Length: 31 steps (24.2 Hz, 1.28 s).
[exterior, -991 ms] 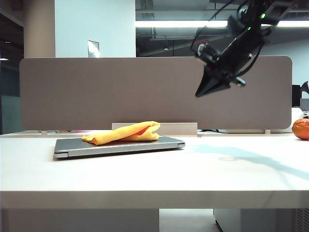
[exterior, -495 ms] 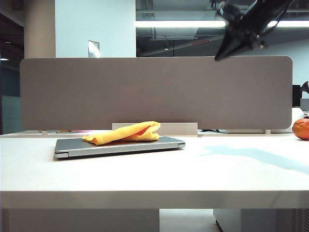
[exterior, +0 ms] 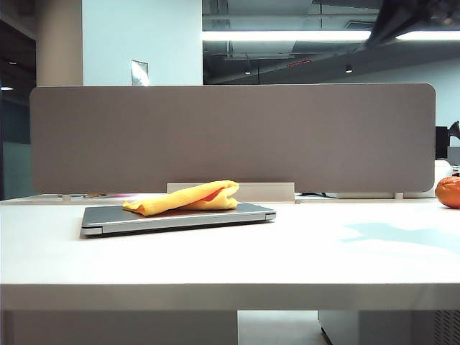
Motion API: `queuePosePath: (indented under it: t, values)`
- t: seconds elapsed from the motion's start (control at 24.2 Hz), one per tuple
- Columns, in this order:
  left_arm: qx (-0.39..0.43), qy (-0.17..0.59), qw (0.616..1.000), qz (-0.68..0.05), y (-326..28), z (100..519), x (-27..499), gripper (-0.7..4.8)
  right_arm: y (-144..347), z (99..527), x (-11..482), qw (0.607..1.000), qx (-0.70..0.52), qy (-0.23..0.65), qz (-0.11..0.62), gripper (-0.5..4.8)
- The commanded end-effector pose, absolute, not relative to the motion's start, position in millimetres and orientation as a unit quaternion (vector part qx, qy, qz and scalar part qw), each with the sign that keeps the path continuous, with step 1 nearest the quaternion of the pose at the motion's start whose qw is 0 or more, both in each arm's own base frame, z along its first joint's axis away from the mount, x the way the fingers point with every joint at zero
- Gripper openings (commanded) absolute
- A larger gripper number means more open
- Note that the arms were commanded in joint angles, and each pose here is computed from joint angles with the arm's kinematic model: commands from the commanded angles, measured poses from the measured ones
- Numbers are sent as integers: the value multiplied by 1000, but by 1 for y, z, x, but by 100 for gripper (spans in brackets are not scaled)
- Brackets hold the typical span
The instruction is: Pick up the yellow rag and put it over the laptop.
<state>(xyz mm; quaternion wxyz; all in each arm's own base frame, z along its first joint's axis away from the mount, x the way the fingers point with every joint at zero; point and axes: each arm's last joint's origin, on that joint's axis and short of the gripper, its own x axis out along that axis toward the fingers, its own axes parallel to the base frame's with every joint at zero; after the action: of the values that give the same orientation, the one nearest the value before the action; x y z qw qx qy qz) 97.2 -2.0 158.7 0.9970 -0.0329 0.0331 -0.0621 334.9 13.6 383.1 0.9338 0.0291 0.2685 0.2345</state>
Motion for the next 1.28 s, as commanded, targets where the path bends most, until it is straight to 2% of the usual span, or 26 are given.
queuePosePath:
  t: [0.04, 0.21, 0.62, 1.28]
  values:
    - [-30, 24, 999, -18, 1, 161, 97, -6, 6, 394, 309, 948, 19, 228, 221, -5]
    - [-16, 16, 1000, -9, 1, 162, 97, -6, 2, 403, 280, 962, 6, 205, 183, -5]
    - [-17, 5, 1000, -11, 1, 165, 97, -6, 3, 410, 234, 969, -3, 167, 180, -5]
    - [-17, 5, 1000, -10, 1, 165, 97, -6, 3, 367, 130, 987, -5, 113, 112, -5]
